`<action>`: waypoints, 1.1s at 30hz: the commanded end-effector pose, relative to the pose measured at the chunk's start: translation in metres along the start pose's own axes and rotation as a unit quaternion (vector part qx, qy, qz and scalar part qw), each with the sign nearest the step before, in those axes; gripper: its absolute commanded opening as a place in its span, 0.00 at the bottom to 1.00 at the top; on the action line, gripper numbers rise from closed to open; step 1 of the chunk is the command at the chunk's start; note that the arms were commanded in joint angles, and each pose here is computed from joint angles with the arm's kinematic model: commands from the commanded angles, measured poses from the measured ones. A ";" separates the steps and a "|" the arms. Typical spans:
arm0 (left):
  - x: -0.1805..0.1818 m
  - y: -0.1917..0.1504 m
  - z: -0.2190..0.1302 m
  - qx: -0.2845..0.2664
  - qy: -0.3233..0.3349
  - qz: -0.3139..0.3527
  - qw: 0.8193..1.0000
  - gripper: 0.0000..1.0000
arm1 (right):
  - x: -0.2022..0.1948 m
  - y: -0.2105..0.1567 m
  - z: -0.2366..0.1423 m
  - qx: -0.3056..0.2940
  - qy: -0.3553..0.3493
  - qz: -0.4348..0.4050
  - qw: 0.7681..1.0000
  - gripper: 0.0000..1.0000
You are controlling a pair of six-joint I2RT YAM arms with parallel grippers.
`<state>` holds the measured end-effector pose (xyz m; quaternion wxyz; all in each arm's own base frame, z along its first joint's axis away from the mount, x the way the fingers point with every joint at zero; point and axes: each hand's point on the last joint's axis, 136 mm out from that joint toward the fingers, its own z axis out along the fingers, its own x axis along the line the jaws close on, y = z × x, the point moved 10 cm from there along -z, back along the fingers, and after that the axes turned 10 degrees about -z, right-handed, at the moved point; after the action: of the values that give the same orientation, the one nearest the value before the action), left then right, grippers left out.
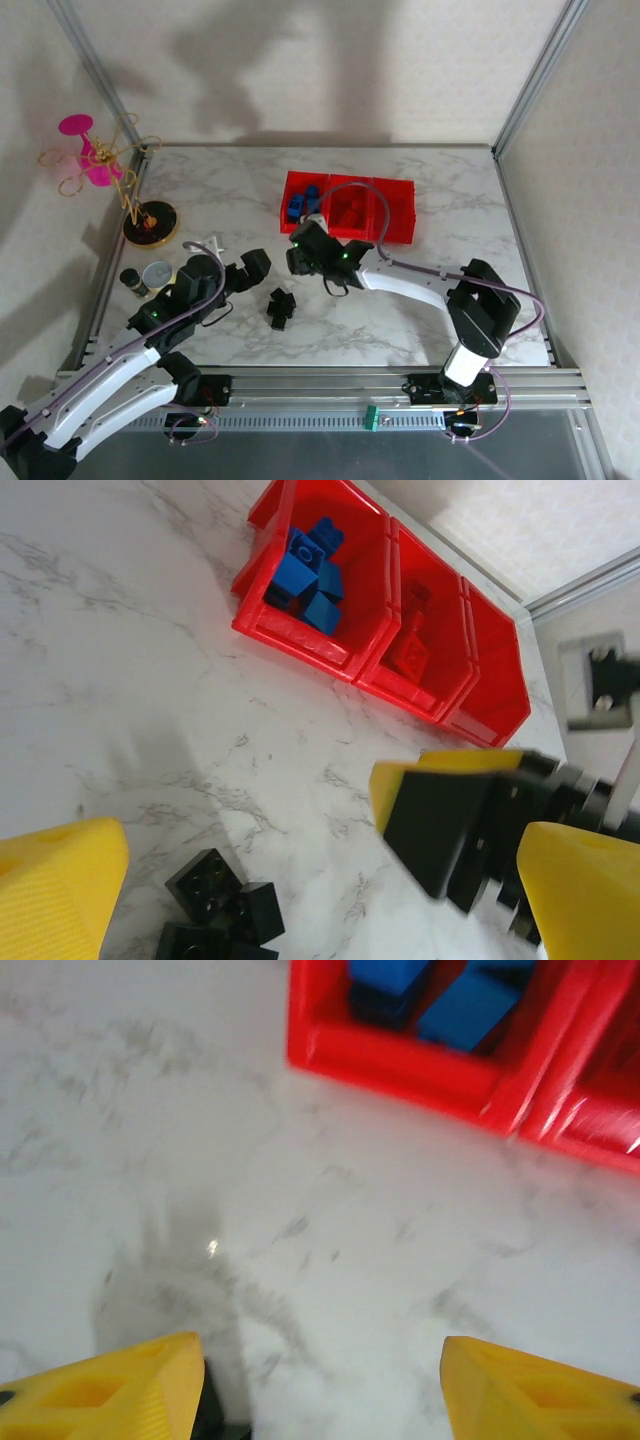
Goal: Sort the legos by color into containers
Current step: Rotate the lego at the bottom-center of the table.
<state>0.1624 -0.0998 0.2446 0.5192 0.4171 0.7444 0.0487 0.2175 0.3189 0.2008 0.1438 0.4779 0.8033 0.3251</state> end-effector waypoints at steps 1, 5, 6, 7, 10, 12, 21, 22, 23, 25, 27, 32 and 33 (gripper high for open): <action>0.014 -0.002 -0.006 -0.009 0.032 -0.008 0.999 1.00 | 0.016 -0.023 0.002 0.029 0.007 0.020 0.999 0.66; 0.019 -0.005 -0.008 -0.008 0.032 -0.020 0.999 1.00 | 0.033 -0.042 0.011 0.053 0.022 0.016 0.998 0.68; 0.020 -0.005 -0.009 -0.008 0.032 -0.023 0.999 1.00 | 0.035 -0.047 0.013 0.060 0.021 0.015 0.998 0.69; 0.022 -0.006 -0.009 -0.007 0.032 -0.024 0.999 1.00 | 0.037 -0.050 0.015 0.065 0.020 0.017 0.998 0.69; 0.026 -0.008 -0.010 -0.007 0.033 -0.027 0.999 1.00 | 0.040 -0.058 0.022 0.072 0.019 0.019 0.997 0.70; 0.028 -0.009 -0.010 -0.007 0.036 -0.028 0.999 1.00 | 0.041 -0.061 0.028 0.077 0.016 0.018 0.997 0.70; 0.030 -0.010 -0.010 -0.006 0.041 -0.027 0.999 1.00 | 0.043 -0.070 0.048 0.091 0.000 0.003 0.996 0.60; 0.031 -0.010 -0.010 -0.006 0.041 -0.027 0.999 1.00 | 0.043 -0.071 0.049 0.092 -0.001 0.001 0.996 0.59; 0.031 -0.011 -0.010 -0.005 0.041 -0.026 0.999 1.00 | 0.042 -0.071 0.049 0.092 -0.003 0.001 0.996 0.57; 0.032 -0.011 -0.009 -0.005 0.043 -0.026 0.999 1.00 | 0.041 -0.073 0.050 0.098 -0.006 0.001 0.995 0.55; 0.032 -0.011 -0.010 -0.005 0.042 -0.026 0.999 1.00 | 0.038 -0.075 0.049 0.102 -0.011 0.000 0.995 0.50; 0.032 -0.011 -0.009 -0.005 0.041 -0.025 0.999 1.00 | 0.034 -0.076 0.038 0.101 -0.010 -0.001 0.995 0.46; 0.031 -0.011 -0.009 -0.005 0.040 -0.026 0.999 1.00 | 0.033 -0.076 0.035 0.100 -0.004 0.002 0.995 0.46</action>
<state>0.1458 -0.0865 0.2235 0.4960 0.4012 0.7688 0.0445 0.1756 0.3500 0.1282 0.0896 0.4936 0.8232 0.2657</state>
